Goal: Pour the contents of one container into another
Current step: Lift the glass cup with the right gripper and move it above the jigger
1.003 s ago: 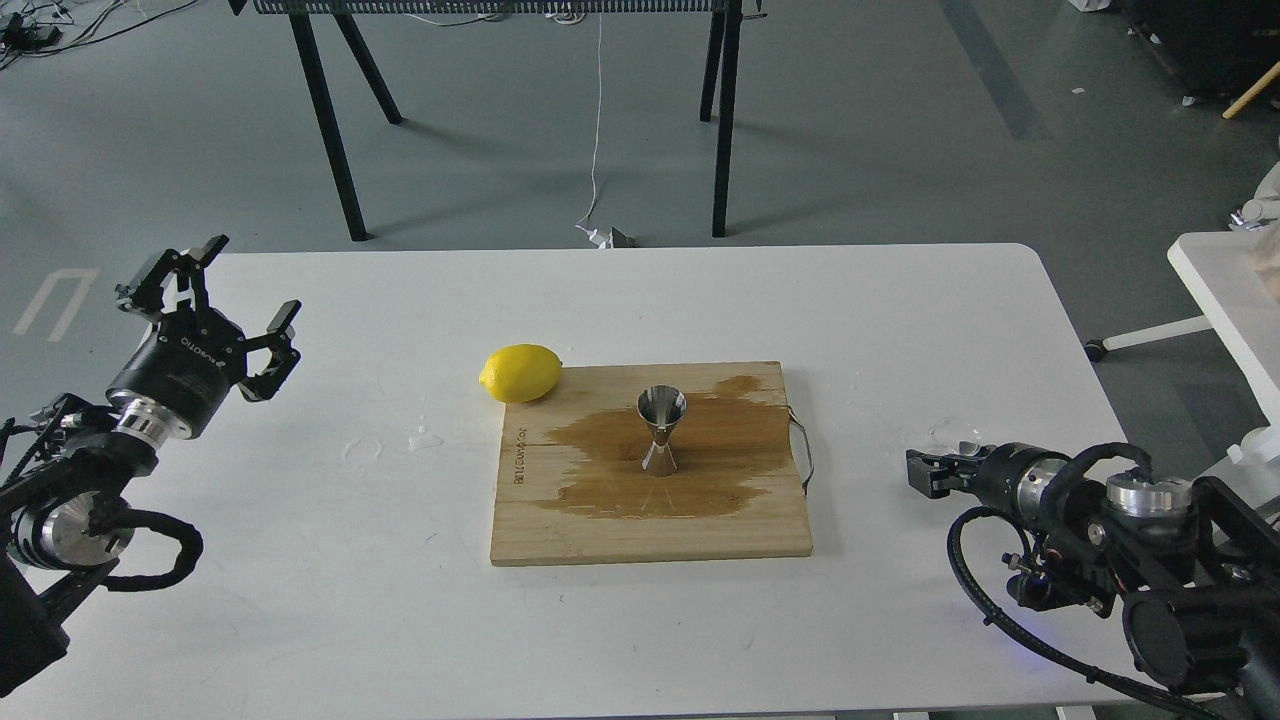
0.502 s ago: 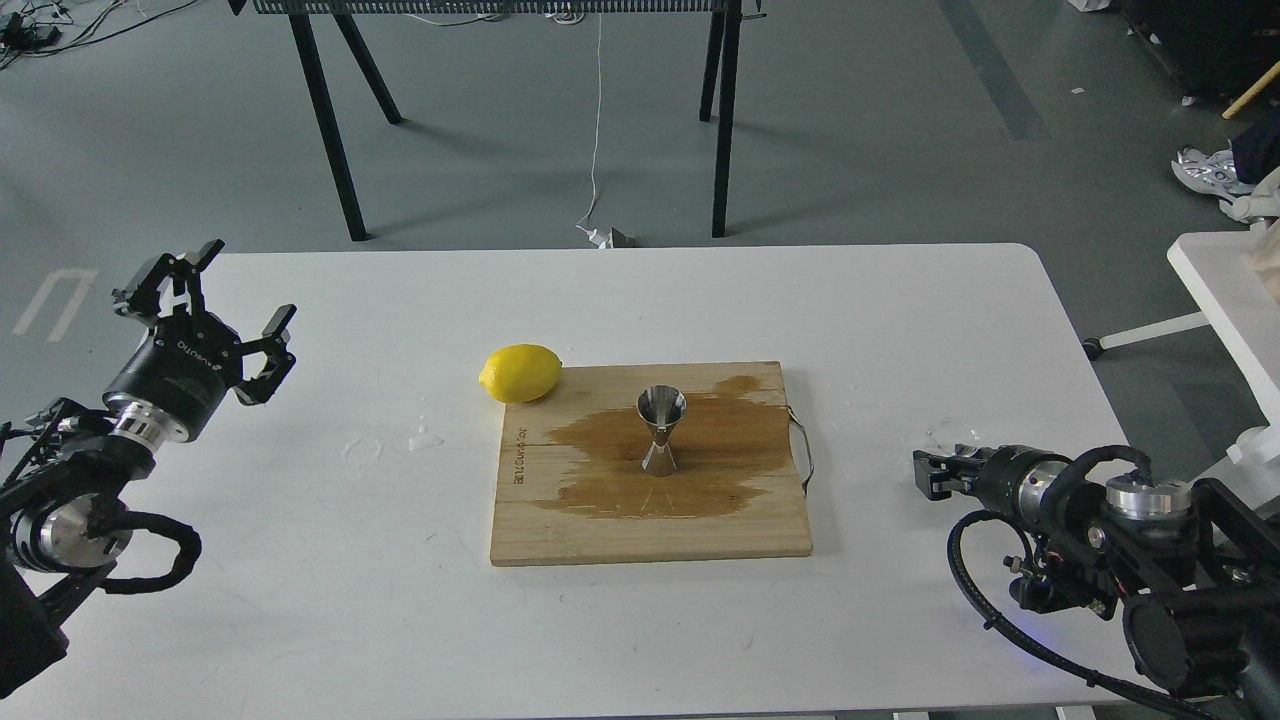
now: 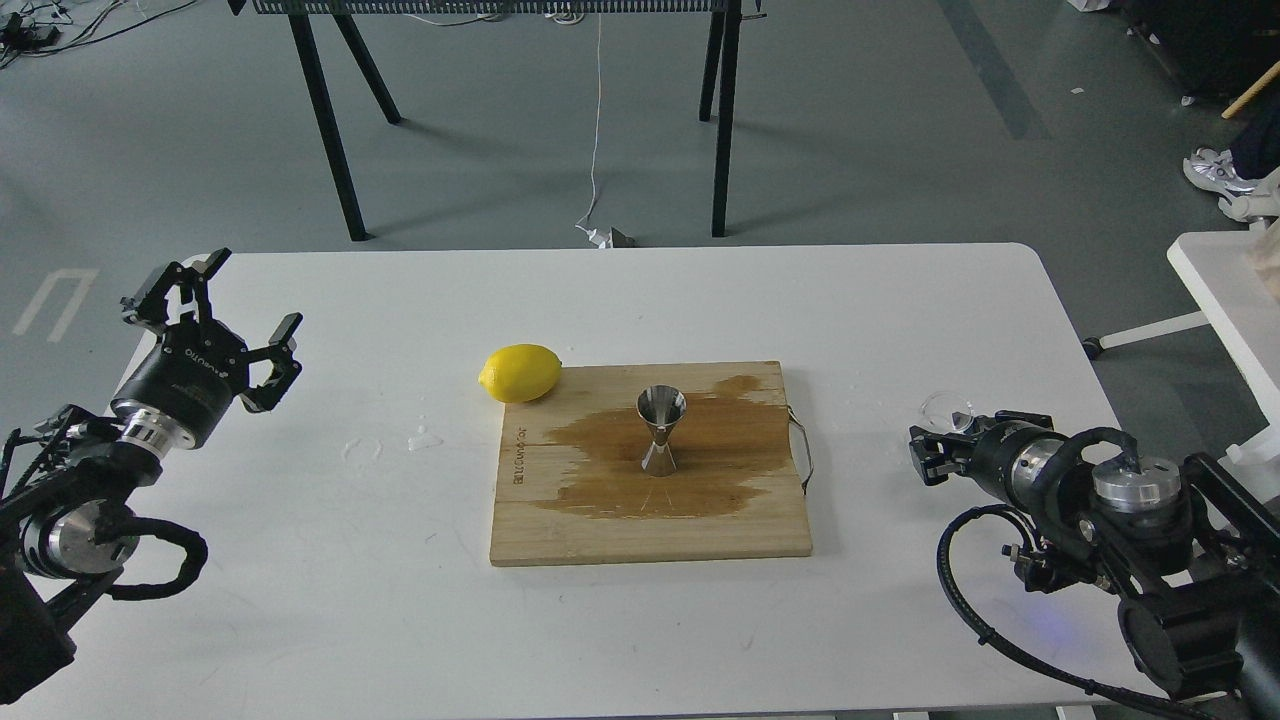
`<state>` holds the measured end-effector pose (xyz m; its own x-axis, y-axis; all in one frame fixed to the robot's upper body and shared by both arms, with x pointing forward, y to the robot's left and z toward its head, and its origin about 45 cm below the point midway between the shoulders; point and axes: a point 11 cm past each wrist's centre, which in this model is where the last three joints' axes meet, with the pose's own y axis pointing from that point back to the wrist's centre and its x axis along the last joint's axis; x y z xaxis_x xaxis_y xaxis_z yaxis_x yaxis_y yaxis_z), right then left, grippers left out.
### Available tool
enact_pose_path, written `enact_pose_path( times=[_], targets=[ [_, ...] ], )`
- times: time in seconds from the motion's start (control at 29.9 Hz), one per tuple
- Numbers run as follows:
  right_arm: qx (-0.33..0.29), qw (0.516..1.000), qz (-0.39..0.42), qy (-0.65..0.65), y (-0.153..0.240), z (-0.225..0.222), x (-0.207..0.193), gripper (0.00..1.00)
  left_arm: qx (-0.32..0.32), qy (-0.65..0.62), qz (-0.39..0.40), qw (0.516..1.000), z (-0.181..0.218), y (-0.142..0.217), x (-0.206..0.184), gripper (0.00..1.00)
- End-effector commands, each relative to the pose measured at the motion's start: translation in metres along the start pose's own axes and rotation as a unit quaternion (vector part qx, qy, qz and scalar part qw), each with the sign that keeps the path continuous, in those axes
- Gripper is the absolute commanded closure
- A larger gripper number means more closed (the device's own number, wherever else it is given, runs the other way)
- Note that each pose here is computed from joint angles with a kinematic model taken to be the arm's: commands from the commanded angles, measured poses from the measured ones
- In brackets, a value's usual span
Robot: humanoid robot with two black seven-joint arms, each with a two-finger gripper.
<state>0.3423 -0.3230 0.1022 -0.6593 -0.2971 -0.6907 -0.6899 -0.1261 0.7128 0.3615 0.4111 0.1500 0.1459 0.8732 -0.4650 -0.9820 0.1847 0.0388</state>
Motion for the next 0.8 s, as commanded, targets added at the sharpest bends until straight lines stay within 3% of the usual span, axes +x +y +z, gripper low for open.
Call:
enact_pose_path(
  times=[0.0, 0.17, 0.4, 0.77],
  targets=[
    [0.013, 0.998, -0.025, 0.050, 0.005, 0.004, -0.021, 0.59, 0.000, 0.000, 0.000, 1.000, 0.000, 0.000, 0.000, 0.07],
    [0.032, 0.990, -0.068, 0.120, 0.013, 0.010, -0.059, 0.59, 0.002, -0.001, 0.000, 1.000, -0.001, 0.000, 0.000, 0.07],
    [0.016, 0.960, -0.118, 0.255, 0.015, 0.056, -0.116, 0.60, 0.004, 0.002, -0.002, 1.000, -0.005, -0.001, -0.002, 0.07],
    [0.024, 0.860, -0.166, 0.482, 0.016, 0.132, -0.163, 0.60, 0.005, 0.002, -0.002, 1.000, -0.005, -0.001, -0.002, 0.07]
  ],
)
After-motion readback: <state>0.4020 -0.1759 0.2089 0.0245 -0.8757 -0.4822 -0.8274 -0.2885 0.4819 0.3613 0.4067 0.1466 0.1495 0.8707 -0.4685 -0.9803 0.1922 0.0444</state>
